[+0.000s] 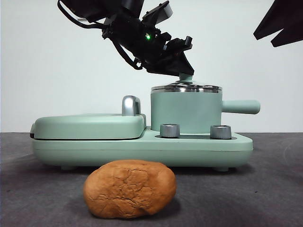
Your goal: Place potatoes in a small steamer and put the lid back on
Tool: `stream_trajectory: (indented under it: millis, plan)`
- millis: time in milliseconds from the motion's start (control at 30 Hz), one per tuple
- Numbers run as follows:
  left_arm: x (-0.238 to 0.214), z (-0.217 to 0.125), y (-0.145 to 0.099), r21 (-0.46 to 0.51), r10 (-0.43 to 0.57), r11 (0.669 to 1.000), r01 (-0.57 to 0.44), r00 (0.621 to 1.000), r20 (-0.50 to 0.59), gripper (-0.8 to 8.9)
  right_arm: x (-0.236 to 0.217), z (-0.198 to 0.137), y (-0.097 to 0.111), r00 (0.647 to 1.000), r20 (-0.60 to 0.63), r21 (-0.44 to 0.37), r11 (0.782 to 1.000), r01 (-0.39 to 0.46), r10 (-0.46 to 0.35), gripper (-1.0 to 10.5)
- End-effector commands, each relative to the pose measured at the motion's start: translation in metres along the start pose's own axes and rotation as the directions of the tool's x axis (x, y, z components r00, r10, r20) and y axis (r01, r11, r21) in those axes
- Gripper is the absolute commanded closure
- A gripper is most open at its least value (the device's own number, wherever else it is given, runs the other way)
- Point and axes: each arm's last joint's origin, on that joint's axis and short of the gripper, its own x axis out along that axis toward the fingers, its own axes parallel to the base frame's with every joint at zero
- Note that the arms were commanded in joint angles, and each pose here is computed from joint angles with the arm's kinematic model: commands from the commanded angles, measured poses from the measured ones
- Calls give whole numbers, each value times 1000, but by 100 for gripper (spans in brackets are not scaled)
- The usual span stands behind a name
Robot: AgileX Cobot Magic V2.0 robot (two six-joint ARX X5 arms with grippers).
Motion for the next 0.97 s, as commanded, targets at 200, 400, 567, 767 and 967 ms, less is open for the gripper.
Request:
stream_trajectory:
  millis: [200, 400, 567, 767, 967]
  plan:
    - [-10, 33, 0, 45, 8, 999, -13, 994, 106, 799, -1, 5, 1, 1000, 11, 6, 1000, -5, 5, 678]
    - [-27, 48, 3, 48, 23, 998, -29, 991, 135, 799, -1, 5, 1, 1000, 11, 6, 1000, -5, 5, 678]
    - [-47, 62, 2, 48, 29, 998, -36, 990, 135, 799, -1, 5, 1, 1000, 12, 6, 1000, -5, 4, 678]
    - [-72, 73, 3, 42, 37, 998, -41, 995, 92, 799, -1, 5, 1, 1000, 12, 6, 1000, -5, 4, 678]
    - [-102, 85, 1, 26, 43, 999, -45, 998, 54, 799, -1, 5, 1, 1000, 11, 6, 1000, -5, 5, 678]
